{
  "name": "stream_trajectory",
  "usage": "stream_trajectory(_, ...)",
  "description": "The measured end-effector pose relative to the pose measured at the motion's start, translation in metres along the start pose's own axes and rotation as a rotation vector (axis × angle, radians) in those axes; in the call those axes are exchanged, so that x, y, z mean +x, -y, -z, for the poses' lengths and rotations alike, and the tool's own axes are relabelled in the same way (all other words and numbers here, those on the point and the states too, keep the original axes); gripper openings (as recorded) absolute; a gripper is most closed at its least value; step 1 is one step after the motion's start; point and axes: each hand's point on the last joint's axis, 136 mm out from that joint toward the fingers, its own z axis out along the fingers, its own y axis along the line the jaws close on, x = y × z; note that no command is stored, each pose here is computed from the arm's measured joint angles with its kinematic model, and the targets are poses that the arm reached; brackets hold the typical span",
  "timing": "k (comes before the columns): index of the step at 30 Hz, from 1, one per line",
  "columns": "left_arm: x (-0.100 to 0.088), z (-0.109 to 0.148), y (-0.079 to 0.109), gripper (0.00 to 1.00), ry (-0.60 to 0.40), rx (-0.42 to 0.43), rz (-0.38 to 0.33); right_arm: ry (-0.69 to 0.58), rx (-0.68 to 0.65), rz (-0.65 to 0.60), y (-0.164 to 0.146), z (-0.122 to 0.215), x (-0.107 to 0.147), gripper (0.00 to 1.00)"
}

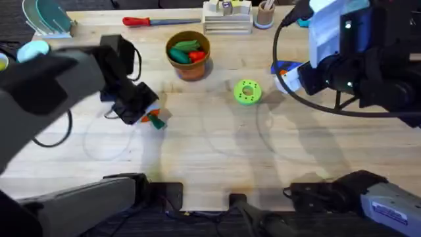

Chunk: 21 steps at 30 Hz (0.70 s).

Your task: Pick up the gripper from the table and insert it into the empty holder that is missing its gripper. Then pick up a screw, insert it into the mounting hole, and use the screwdriver to tighten it. Finally, clean up the table by picking up the vegetable and placing it into the bucket.

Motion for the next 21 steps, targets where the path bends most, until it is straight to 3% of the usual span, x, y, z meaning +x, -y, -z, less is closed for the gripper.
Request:
stream_trajectory(3,-0.007,0.026,0.013,0.008,-0.009,0.021,-0.008,0.000,0.000,0.000,0.000,0.000,0.000,0.991)
stream_trajectory(7,-0.027,0.076,0.049,0.008,0.059,0.119,-0.040,0.000,0.000,0.000,0.000,0.000,0.000,0.992)
stream_trajectory(13,-0.041,0.139,0.118,0.008,0.217,0.320,-0.158,0.003,0.001,-0.001,0.000,0.000,-0.001,0.992)
stream_trajectory(18,-0.022,0.162,0.178,0.008,0.301,0.484,-0.293,0.009,0.003,-0.002,0.001,0.000,-0.002,0.992)
stream_trajectory(21,-0.008,0.167,0.204,0.008,0.325,0.548,-0.356,0.010,0.003,-0.002,0.001,0.000,-0.002,0.992)
